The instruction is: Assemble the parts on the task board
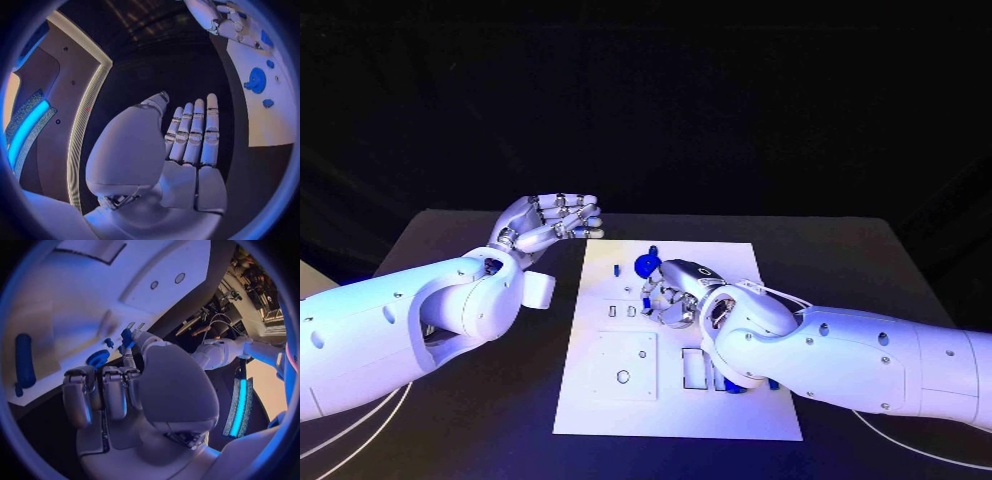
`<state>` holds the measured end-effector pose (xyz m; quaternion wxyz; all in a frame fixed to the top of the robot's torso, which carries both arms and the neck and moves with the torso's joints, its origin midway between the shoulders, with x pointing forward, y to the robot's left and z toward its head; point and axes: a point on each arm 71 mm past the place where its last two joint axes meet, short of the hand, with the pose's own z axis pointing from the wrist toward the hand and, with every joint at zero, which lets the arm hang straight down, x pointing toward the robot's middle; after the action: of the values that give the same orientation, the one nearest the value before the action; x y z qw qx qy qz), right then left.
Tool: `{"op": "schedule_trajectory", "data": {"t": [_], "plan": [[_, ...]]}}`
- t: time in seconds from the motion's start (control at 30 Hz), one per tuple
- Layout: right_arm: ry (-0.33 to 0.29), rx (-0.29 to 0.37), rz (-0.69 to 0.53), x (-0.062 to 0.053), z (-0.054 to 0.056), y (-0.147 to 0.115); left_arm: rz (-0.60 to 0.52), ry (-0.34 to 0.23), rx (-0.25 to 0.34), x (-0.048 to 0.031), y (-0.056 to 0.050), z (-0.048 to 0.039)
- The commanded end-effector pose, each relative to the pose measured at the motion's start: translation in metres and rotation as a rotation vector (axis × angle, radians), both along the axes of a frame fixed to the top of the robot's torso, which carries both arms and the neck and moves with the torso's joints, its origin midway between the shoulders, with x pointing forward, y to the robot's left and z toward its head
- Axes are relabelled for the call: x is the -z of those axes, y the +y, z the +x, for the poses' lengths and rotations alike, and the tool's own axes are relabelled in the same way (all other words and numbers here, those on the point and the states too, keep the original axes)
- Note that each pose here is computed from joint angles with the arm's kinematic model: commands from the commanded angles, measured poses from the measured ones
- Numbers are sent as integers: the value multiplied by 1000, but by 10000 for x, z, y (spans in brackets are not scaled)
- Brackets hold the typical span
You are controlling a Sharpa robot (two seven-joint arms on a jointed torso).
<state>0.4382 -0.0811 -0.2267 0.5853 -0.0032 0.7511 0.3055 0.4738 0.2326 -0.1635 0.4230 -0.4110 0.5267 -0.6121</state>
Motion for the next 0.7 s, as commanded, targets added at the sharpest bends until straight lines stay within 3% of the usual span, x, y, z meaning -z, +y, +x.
{"op": "schedule_trajectory", "data": {"t": [0.03,0.3,0.7], "plan": [[-22,2,-30,38,-21,34,-10,-1,12,-8,-23,-4],[-31,-5,-46,110,-40,102,-10,-1,15,-7,-31,-4],[-47,-12,-59,130,-46,129,-10,0,15,-6,-28,-1]]}}
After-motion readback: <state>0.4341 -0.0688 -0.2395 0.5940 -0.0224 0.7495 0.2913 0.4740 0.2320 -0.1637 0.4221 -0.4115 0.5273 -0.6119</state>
